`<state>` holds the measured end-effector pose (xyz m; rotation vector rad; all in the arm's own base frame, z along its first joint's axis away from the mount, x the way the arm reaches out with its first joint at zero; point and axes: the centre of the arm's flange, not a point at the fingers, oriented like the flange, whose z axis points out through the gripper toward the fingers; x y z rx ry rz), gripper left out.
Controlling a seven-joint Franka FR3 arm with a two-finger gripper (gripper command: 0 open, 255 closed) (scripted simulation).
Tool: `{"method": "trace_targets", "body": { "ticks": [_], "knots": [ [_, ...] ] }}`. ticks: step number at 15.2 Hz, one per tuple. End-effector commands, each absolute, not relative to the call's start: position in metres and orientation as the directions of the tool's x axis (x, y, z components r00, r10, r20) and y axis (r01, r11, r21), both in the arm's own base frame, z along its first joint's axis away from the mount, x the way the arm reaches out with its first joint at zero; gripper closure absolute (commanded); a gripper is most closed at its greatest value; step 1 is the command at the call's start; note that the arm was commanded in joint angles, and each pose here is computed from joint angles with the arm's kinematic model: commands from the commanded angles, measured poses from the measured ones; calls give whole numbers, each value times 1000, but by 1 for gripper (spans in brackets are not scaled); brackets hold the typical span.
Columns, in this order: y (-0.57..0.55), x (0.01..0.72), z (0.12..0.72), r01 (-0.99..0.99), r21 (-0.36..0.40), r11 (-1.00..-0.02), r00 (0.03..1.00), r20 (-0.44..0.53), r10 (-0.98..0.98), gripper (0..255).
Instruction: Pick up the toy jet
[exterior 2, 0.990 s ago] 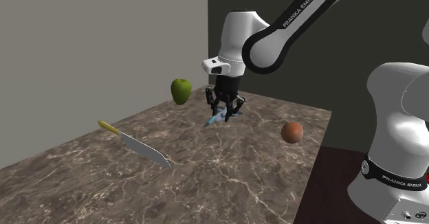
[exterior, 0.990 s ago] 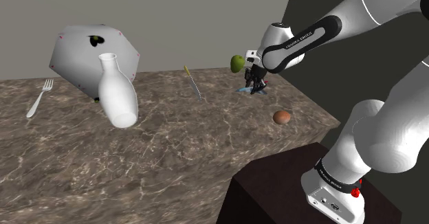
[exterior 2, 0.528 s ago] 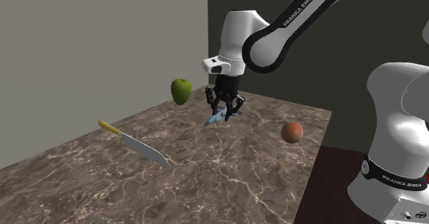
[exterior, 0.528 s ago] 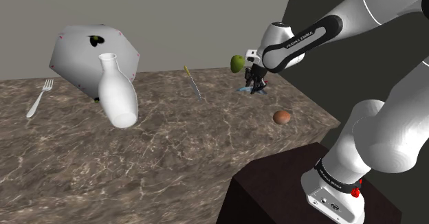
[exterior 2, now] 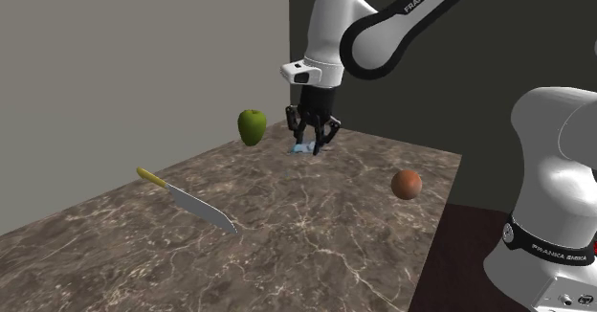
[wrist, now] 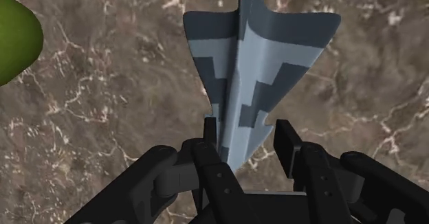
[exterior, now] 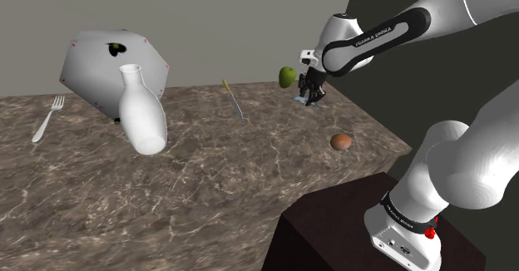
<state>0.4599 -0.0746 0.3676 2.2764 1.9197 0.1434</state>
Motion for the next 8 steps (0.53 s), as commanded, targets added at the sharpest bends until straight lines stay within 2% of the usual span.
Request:
{"method": "trace_targets", "body": {
  "ticks": [1,8],
  "knots": [
    [-74,460,379,969,183,-163,172,-30,985,255],
    [-74,460,407,969,183,-163,172,-30,985,255]
  ]
}}
